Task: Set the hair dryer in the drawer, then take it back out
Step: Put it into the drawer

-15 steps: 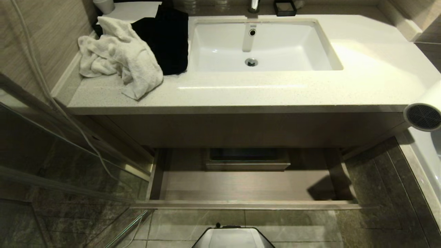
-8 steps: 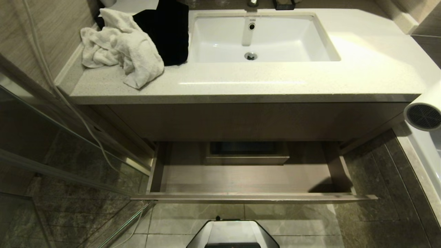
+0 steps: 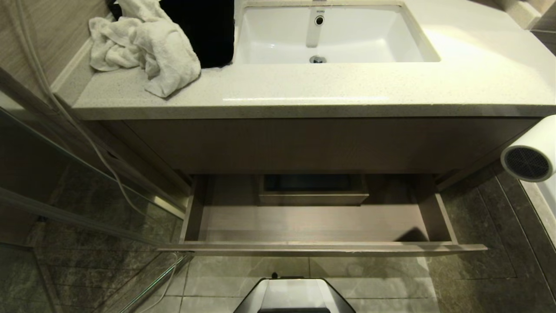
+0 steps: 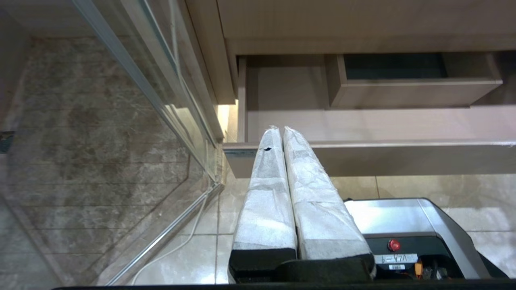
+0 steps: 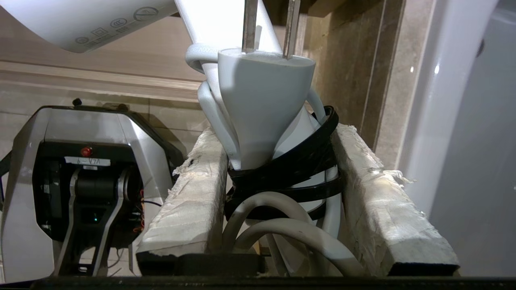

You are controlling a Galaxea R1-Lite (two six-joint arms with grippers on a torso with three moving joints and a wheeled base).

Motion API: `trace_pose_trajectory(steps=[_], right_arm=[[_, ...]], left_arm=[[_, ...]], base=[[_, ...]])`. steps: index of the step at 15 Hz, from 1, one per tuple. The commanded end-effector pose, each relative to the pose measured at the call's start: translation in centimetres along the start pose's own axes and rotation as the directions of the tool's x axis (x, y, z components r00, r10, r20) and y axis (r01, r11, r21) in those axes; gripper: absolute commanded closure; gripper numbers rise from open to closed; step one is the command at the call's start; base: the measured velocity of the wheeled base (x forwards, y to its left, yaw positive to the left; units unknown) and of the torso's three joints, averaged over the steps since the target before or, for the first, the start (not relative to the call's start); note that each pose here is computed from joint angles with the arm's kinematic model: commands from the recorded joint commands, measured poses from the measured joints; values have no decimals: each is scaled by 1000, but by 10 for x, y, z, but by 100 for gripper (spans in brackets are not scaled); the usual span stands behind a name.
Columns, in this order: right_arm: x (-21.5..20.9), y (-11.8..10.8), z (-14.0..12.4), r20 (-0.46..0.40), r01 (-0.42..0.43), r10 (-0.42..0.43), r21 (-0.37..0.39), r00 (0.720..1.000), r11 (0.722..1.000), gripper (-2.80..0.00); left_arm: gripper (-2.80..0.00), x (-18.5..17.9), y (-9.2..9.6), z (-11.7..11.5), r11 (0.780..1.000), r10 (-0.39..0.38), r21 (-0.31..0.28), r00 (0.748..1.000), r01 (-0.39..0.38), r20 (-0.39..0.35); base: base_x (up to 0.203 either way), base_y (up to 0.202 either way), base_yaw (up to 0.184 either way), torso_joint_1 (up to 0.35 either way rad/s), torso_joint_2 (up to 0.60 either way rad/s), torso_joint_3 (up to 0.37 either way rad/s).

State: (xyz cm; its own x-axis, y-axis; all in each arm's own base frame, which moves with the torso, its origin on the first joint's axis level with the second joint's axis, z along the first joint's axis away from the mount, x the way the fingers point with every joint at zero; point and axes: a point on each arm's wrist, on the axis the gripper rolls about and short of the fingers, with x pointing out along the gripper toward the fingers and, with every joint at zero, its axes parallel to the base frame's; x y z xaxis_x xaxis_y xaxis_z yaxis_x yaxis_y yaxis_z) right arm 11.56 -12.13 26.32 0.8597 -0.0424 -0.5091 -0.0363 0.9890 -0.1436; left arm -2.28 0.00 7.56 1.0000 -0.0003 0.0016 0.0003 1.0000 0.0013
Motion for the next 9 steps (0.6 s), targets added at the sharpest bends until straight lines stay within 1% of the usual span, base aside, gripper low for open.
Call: trace_pose_trajectory(steps=[1, 9], right_arm=[[-2, 3, -1, 4, -3, 3, -6, 1000, 1000, 0], [-4, 11, -8, -4, -8, 8, 3, 1000, 1000, 0]], left_arm=[[0, 0, 0, 0, 1000, 0, 0, 1000, 0, 0], [0, 0, 0, 0, 1000, 0, 0, 1000, 0, 1]], base=[[0, 0, 0, -266, 466, 193], [0, 0, 0, -327, 542, 212]])
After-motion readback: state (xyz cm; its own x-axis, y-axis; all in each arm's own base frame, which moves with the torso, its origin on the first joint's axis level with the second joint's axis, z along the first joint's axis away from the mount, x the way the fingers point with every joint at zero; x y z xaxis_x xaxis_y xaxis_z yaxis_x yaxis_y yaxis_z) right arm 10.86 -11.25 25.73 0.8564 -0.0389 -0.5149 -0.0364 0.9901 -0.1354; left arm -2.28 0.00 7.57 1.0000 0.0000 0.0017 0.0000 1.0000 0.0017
